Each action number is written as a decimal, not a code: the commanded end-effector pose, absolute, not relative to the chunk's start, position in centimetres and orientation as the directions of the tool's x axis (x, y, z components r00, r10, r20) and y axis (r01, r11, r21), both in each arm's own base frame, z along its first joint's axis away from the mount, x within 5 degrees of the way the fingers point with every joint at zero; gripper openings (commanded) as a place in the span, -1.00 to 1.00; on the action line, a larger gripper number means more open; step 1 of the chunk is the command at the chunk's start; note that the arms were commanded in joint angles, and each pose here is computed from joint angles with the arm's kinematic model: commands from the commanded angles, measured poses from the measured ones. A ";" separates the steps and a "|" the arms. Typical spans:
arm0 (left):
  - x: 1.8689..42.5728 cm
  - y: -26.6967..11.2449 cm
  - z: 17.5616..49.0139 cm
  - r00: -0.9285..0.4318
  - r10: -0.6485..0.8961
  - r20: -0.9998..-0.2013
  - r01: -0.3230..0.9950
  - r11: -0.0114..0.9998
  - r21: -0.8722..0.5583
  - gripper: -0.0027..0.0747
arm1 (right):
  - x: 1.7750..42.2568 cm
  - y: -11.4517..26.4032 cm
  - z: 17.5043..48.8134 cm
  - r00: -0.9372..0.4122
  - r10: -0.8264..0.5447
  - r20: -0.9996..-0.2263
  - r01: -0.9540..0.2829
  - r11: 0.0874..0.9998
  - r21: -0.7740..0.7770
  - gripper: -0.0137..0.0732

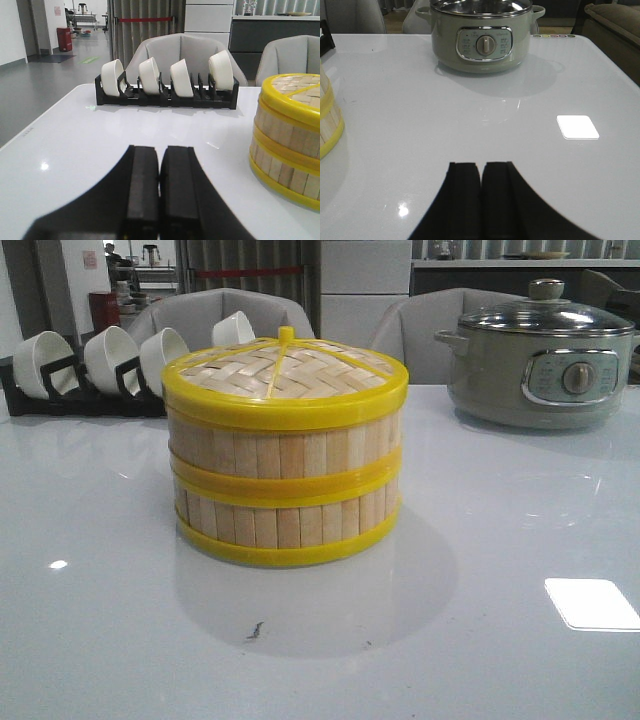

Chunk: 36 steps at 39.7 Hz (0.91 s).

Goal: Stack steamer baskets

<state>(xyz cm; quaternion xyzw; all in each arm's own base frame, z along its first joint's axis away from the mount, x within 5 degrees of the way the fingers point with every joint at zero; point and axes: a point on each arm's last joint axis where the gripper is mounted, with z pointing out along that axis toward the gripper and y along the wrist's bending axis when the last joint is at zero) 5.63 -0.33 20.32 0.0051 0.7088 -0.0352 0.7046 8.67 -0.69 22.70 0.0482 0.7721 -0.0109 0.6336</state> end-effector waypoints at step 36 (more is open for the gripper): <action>5.5 -0.3 21.1 0.089 -0.052 -0.995 0.059 0.997 -0.047 -0.71 | 5.4 0.1 20.5 0.054 0.092 -0.994 -0.024 0.996 0.091 -0.62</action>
